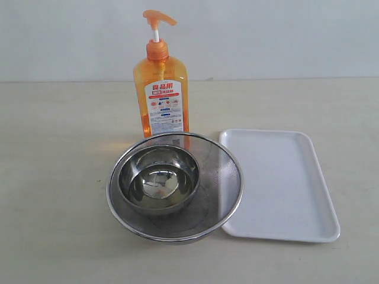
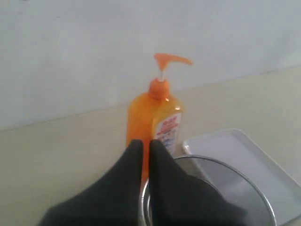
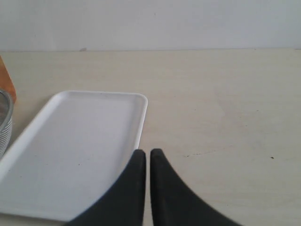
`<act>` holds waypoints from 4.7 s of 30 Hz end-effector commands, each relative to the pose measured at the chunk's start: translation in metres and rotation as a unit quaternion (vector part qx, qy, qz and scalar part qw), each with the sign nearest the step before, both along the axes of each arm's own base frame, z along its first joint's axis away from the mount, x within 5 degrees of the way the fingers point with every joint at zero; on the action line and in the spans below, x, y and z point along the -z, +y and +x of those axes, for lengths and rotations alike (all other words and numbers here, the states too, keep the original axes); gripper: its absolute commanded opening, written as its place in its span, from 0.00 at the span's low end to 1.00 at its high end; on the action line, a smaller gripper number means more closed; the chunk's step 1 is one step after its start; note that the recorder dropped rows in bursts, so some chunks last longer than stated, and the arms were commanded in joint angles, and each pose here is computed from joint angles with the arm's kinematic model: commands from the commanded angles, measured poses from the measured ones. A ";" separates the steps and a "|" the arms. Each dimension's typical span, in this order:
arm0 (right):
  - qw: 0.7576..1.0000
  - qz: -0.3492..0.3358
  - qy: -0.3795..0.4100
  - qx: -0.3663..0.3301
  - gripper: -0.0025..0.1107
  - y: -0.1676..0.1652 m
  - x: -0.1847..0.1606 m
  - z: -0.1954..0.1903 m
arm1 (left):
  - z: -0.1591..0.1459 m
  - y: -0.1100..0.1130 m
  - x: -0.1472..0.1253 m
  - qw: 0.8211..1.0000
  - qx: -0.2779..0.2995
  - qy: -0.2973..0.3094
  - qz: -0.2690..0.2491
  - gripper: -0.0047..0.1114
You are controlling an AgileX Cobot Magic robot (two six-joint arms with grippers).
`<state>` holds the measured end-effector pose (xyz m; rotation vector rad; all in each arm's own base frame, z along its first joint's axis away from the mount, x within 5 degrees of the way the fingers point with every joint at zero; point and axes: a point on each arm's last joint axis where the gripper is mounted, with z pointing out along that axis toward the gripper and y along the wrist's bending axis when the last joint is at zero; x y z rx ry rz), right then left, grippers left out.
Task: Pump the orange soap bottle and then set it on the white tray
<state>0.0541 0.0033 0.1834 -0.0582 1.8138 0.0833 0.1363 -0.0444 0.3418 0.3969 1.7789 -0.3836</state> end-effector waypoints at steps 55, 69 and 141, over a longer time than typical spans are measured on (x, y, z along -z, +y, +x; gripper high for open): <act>1.000 0.001 -0.011 0.002 0.02 0.000 -0.002 0.000 | 0.248 -0.051 0.138 0.956 0.291 0.026 -0.035 0.66; 1.000 0.000 -0.006 0.003 0.02 0.000 -0.001 0.000 | 0.280 -0.064 0.149 0.963 0.270 0.023 -0.001 0.66; 1.000 0.000 -0.006 0.003 0.02 0.000 -0.001 0.000 | 0.277 -0.068 0.114 0.928 0.363 -0.054 -0.062 0.77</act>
